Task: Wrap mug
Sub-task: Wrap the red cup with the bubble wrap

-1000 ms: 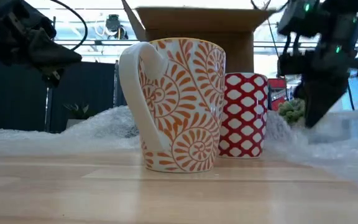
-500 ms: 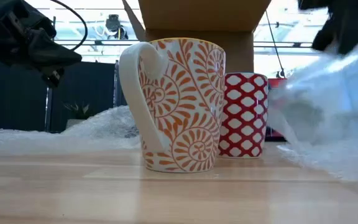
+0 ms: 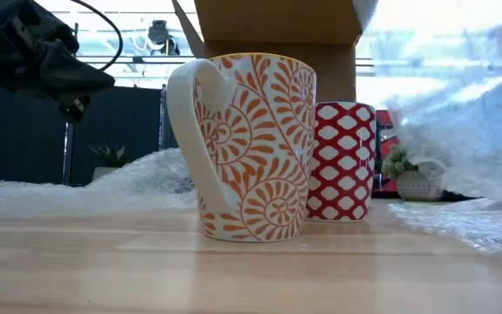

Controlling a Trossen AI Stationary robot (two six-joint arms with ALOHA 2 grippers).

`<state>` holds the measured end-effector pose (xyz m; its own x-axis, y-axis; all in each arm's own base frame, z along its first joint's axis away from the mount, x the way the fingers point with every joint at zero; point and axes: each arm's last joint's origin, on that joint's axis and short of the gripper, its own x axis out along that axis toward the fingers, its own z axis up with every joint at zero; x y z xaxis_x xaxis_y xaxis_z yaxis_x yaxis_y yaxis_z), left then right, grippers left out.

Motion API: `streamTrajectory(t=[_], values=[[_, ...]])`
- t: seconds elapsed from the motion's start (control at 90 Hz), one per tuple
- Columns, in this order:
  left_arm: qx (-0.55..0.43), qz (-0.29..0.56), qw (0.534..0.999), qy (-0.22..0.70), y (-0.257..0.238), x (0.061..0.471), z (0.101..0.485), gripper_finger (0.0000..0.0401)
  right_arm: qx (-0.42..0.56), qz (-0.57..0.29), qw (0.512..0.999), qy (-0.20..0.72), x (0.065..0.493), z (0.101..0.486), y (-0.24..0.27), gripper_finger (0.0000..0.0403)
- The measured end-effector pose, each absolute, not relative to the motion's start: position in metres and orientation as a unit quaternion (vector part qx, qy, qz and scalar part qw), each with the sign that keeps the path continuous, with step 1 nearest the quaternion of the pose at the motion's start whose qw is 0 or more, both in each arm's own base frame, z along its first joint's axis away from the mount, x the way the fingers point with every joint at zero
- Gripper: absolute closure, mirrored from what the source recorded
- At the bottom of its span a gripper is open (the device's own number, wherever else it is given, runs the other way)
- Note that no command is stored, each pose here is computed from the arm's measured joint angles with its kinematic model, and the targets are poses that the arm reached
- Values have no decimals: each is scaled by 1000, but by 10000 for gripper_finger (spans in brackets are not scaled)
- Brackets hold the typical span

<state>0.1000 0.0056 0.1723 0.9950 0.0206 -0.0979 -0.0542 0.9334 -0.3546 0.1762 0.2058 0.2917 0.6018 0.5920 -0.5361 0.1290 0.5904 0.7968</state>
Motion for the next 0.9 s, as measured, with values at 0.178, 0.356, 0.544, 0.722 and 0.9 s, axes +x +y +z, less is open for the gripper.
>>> streamTrajectory(t=[0.178,0.356,0.544,0.722,0.9], values=[[-182,19,982,46,6,100,172,398,439,156,759,454,181,255,252,403],[-182,19,982,46,6,100,172,398,480,170,722,468,179,221,294,403],[-182,19,982,46,6,100,172,398,521,124,676,507,169,199,310,393],[-182,19,982,46,6,100,172,398,526,122,685,489,168,213,302,356],[-182,19,982,46,6,100,172,398,508,101,711,475,170,221,289,304]])
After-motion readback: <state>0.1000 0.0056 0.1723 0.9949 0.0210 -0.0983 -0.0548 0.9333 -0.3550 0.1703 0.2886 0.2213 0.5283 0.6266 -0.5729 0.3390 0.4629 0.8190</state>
